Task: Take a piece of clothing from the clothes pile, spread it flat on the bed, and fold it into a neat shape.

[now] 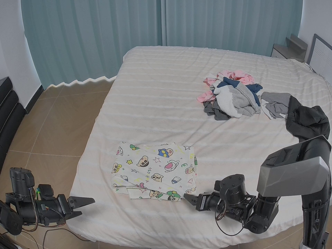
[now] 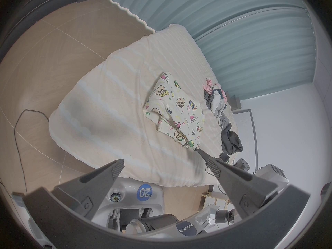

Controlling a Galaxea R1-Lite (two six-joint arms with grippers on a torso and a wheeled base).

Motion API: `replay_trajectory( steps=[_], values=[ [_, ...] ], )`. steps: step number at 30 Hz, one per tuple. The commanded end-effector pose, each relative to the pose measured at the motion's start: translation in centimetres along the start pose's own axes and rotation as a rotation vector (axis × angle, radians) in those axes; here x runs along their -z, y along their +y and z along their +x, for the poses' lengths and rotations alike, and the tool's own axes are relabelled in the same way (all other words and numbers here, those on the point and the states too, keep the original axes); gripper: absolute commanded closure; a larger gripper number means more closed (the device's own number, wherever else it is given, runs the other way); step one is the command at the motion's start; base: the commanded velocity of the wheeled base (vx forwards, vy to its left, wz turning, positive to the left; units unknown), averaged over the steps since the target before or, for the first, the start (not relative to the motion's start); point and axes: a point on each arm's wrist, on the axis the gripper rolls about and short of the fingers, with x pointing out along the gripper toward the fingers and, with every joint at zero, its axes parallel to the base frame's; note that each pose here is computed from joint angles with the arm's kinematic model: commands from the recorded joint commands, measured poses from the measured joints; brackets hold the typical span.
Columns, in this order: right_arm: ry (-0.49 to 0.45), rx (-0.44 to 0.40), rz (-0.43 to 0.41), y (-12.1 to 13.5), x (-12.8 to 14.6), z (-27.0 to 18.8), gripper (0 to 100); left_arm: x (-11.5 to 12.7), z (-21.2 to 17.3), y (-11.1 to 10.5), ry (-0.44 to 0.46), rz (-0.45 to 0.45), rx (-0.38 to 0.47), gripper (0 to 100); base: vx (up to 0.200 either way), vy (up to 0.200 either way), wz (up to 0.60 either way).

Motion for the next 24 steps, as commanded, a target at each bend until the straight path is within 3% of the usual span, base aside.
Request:
replay_trajectory(
  steps=[1, 10, 16, 24],
  values=[
    [-0.080, -0.003, 0.010, -0.5, -2.1, -0.6, 0, 0.0, 0.0, 0.0, 0.001, -0.001, -0.001, 0, 0.000, 0.000, 0.00],
    [-0.243, -0.039, 0.048, 0.1, -7.7, -0.1, 0, 0.0, 0.0, 0.0, 0.002, -0.002, -0.002, 0, 0.000, 0.000, 0.00],
    [-0.221, 0.009, 0.076, 0.7, -11.6, 4.0, 0, 0.0, 0.0, 0.0, 0.002, -0.001, -0.002, 0, 0.000, 0.000, 0.00],
    [-0.184, 0.021, 0.086, 0.5, -10.2, 9.1, 0, 0.0, 0.2, 0.1, 0.008, -0.005, -0.004, 0, 0.000, 0.000, 0.00]
  ],
)
